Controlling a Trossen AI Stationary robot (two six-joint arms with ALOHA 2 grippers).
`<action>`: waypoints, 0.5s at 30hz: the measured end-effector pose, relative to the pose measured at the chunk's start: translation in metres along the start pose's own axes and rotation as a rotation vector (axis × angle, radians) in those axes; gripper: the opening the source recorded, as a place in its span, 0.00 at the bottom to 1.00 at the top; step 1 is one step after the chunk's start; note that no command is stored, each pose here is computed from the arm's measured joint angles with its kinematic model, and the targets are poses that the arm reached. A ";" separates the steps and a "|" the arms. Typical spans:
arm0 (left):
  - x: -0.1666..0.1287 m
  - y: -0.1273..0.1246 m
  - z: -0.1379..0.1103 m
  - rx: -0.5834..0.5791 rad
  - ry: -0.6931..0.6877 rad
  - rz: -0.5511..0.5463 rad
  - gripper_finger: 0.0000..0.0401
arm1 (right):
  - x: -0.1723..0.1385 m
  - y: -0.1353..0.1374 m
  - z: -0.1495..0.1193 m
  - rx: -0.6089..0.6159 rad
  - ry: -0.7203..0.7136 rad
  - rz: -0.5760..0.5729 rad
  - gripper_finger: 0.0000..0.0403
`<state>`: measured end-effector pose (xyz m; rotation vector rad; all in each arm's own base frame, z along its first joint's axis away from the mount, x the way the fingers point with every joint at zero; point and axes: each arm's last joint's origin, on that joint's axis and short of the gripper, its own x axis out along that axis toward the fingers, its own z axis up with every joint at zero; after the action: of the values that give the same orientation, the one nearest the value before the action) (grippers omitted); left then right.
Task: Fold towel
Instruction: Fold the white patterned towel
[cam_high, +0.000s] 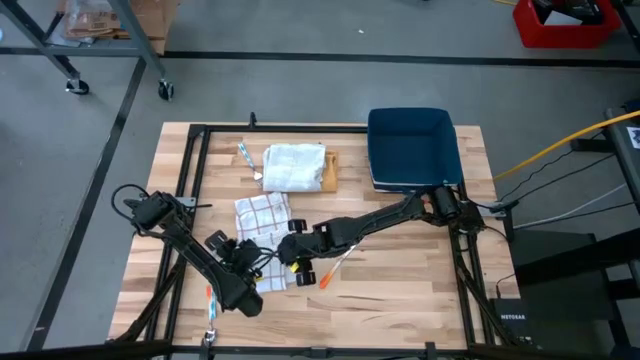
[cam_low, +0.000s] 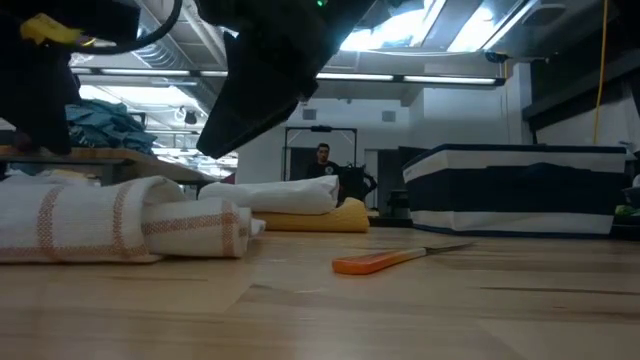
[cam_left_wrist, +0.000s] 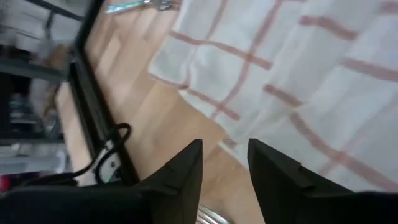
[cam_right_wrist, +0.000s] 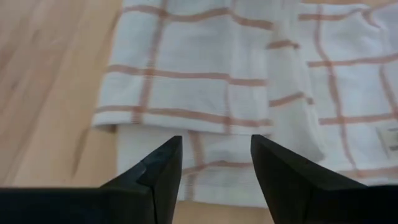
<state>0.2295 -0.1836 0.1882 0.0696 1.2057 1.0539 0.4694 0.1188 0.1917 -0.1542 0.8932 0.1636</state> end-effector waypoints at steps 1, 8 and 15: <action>-0.002 0.000 0.001 -0.006 0.003 -0.020 0.29 | 0.000 0.003 0.000 -0.005 0.000 0.011 0.49; -0.033 -0.004 0.007 0.037 0.082 -0.268 0.25 | -0.003 0.028 0.000 -0.045 -0.004 0.074 0.49; -0.058 -0.017 -0.007 0.183 0.195 -0.564 0.24 | -0.006 0.053 -0.002 -0.089 -0.006 0.105 0.49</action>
<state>0.2365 -0.2363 0.2181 -0.2259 1.3881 0.4626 0.4535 0.1698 0.1917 -0.1893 0.8885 0.3020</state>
